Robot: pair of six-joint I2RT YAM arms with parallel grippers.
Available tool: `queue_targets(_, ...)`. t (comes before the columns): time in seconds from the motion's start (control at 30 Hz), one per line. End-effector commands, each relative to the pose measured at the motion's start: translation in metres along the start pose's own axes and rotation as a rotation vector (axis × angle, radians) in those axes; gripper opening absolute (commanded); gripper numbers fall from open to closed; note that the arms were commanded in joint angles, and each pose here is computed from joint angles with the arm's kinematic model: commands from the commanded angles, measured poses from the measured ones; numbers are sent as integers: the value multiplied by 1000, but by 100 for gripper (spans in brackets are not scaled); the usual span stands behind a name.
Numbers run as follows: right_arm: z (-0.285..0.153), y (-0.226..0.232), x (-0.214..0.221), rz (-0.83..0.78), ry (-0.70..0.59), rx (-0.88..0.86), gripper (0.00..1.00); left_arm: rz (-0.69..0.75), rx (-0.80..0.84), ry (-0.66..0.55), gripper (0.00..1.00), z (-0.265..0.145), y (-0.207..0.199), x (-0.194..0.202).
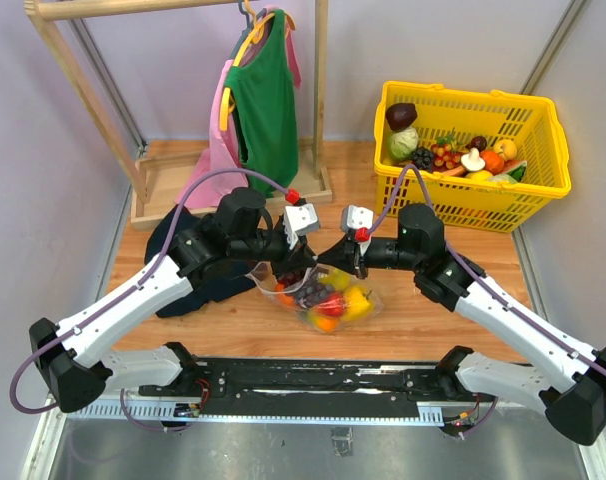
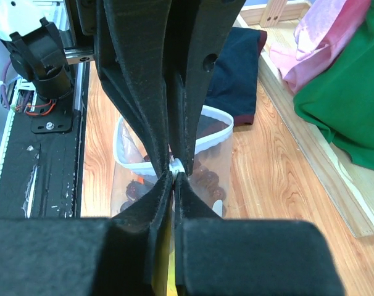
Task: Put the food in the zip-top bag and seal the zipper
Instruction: Zip the zipper food storage bag at the center of the board.
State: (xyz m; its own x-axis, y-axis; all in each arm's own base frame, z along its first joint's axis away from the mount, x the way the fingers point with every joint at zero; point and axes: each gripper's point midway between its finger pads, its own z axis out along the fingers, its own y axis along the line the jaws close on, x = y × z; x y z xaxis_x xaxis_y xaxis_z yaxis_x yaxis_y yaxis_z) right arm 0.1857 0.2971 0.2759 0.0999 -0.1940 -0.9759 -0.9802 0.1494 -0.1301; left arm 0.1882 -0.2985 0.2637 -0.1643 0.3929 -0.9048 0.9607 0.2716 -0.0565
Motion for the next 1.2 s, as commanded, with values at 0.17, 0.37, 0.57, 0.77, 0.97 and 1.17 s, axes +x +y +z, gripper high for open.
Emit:
queue_targets(0.17,-8,-17,-9,-42,-6,86,1,-4,1,1,1,-3,-4,4)
queue_targets(0.37,-19,-24,-14,-69,-35,167,1,-17,-21,10,3,-4,-1,9)
queue_targets(0.57,-22,-25,-16,-76,-42,186,1,-21,-36,19,3,-3,2,10)
queue_targets(0.77,-29,-31,-17,-84,-40,240,1,-24,-68,35,1,-5,7,14)
queue_targets(0.97,-20,-16,-21,-87,-55,124,20,-11,-25,11,0,-4,1,3)
queue_targets(1.17,-11,-18,-19,-94,-48,98,39,-4,-2,3,0,-2,-2,0)
